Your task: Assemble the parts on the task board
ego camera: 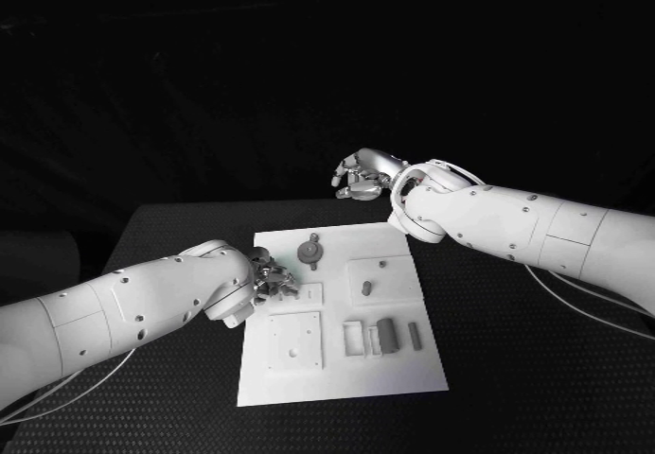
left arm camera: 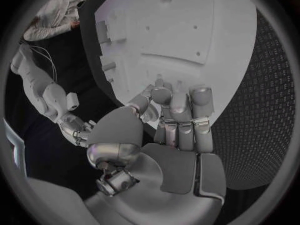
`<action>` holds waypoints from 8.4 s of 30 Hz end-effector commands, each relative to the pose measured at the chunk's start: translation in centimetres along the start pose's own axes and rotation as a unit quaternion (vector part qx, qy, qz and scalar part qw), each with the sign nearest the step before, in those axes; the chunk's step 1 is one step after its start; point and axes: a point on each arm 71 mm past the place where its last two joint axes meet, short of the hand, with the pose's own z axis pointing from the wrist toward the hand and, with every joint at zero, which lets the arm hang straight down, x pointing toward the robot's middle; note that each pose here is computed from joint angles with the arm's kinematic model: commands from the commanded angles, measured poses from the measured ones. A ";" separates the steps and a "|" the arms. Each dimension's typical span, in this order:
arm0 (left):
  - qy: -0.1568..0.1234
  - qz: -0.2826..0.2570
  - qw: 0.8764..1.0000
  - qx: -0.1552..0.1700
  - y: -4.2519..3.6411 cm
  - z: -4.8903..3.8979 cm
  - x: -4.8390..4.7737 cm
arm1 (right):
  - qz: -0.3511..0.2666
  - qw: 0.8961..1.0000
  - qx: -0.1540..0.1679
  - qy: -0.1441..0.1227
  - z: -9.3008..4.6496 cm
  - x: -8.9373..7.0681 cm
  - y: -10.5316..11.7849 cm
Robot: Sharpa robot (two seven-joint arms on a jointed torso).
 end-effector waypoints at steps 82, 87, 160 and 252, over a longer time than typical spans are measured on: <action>-0.007 0.120 0.993 0.019 -1.14 0.18 0.96 | 0.002 1.000 -0.010 0.014 0.0 0.3 0.5; -0.002 0.123 0.992 0.022 -1.41 0.18 1.19 | 0.002 1.000 -0.010 0.014 0.1 0.3 0.5; -0.006 0.119 0.993 0.025 -1.18 0.39 1.12 | 0.002 1.000 -0.008 0.020 0.0 0.3 0.4; -0.032 0.083 0.996 -0.034 1.51 2.98 -7.88 | 0.004 1.000 -0.003 0.016 0.3 0.3 0.1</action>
